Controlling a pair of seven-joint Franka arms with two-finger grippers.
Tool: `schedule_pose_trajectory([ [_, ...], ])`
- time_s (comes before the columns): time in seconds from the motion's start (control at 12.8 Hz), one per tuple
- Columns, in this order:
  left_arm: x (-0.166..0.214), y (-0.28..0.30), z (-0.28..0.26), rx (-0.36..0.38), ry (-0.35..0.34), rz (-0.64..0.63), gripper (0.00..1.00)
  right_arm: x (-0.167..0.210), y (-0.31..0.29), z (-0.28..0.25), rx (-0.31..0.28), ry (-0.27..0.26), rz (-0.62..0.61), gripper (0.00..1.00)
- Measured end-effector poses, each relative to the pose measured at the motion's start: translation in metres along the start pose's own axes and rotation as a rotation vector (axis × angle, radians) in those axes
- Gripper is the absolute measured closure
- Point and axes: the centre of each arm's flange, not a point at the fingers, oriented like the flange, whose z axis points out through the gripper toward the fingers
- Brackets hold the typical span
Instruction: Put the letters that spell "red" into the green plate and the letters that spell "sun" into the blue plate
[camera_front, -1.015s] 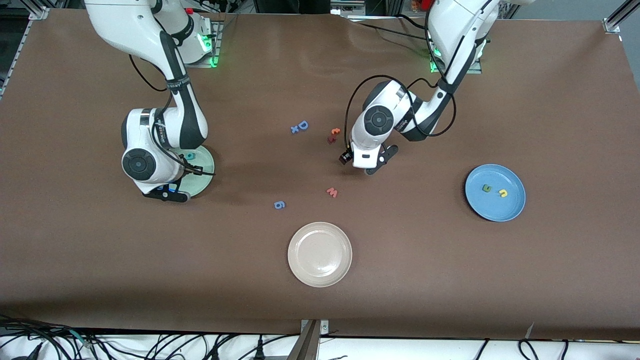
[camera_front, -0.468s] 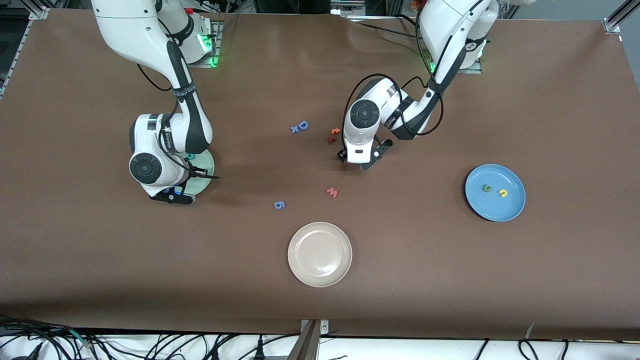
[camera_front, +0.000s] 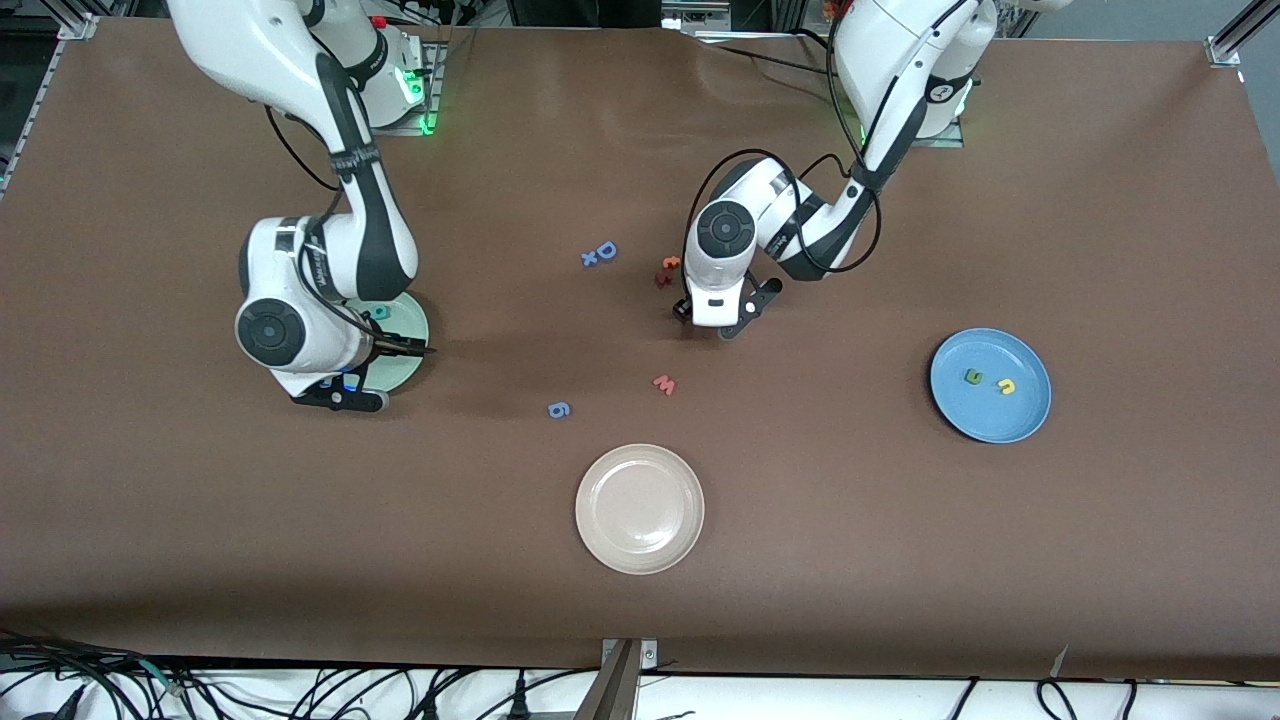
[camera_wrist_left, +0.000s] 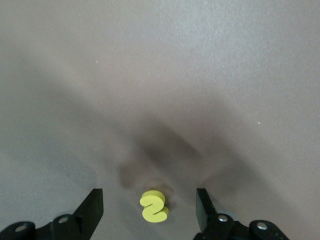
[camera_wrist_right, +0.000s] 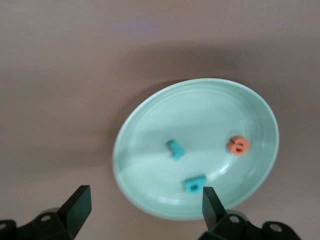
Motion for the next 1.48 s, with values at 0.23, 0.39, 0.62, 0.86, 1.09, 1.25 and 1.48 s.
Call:
schedule_pose_trajectory([
  [0.23,-0.009,0.001,0.003,-0.001,0.001,0.003,0.16,-0.015,-0.010,-0.089,0.034,0.002,-0.039,0.01],
  [0.39,-0.014,0.001,0.004,-0.001,0.002,0.010,0.17,-0.025,-0.014,-0.140,0.021,0.025,-0.067,0.01],
  [0.62,-0.016,0.002,0.004,-0.002,0.004,0.016,0.20,-0.040,-0.011,-0.201,0.005,0.085,-0.086,0.00],
  [0.86,-0.017,0.003,0.003,-0.007,0.021,0.036,0.30,-0.048,0.003,-0.236,0.015,0.122,-0.094,0.00],
  [1.09,-0.018,0.002,0.004,-0.005,0.030,0.046,0.28,-0.061,0.018,-0.252,0.050,0.113,-0.109,0.00],
  [1.25,-0.016,0.001,0.005,-0.001,0.039,0.054,0.27,-0.060,0.037,-0.248,0.095,0.098,-0.110,0.00],
  [1.48,-0.012,0.000,0.008,0.005,0.060,0.067,0.29,-0.060,0.072,-0.255,0.102,0.147,-0.097,0.00],
])
